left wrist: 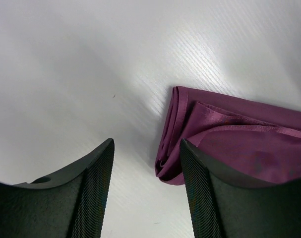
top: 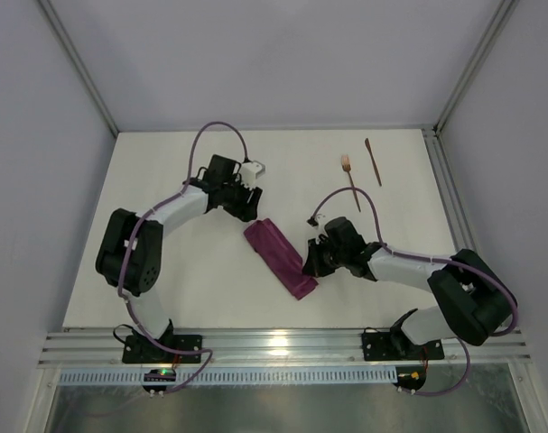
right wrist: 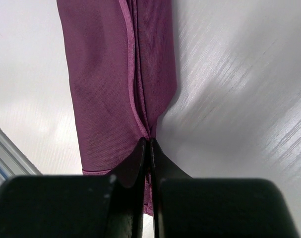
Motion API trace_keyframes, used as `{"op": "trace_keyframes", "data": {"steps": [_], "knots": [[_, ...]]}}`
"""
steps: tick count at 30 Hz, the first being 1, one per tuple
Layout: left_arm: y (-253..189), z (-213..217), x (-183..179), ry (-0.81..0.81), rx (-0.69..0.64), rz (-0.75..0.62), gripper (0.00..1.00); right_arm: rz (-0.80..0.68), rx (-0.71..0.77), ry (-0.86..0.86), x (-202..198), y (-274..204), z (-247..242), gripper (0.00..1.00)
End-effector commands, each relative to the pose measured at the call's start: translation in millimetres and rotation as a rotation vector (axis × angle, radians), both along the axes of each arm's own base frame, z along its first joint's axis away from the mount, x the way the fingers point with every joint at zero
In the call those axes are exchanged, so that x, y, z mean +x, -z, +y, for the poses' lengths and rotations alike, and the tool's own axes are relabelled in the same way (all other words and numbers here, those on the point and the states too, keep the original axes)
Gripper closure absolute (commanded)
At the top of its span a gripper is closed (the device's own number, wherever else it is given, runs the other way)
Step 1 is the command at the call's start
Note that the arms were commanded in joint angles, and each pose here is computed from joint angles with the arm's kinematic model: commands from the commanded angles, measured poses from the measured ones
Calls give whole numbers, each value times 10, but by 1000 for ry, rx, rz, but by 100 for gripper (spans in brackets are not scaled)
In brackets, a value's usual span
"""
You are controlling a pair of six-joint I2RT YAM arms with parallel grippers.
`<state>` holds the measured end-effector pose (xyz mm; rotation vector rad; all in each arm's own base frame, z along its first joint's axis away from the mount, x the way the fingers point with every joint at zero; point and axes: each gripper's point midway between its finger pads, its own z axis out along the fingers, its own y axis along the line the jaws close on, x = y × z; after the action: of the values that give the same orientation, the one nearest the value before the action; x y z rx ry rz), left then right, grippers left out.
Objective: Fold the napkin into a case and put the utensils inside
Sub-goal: Fold the 2/3-rectangle-folded napkin at the center of the board, then smooth out the smaller rectangle-folded napkin at the center of the board.
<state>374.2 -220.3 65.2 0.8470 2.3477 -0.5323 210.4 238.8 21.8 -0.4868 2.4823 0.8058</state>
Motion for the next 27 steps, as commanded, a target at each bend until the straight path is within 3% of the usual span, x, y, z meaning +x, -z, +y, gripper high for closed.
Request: {"op": "trace_keyframes", "data": {"steps": [1,4,10,13,19,25,27], "knots": [[-578,67,178,-26,-2,-157,42,-37,52,7,6,-158,43,96],[-718,59,115,-6,-15,-178,42,-39,50,-1,-8,-136,28,96],[-300,-24,-173,128,120,-84,67,-28,62,-31,-25,-106,72,95],[-153,-3,-169,155,172,-76,68,-24,65,-37,-5,-73,75,95],[-82,-194,-223,244,118,-37,67,-8,57,-48,-1,-21,78,95],[71,-244,-93,214,132,-32,86,-5,43,-56,8,2,59,95],[114,-295,-42,207,125,-18,87,-13,43,-67,18,-13,73,94]]}}
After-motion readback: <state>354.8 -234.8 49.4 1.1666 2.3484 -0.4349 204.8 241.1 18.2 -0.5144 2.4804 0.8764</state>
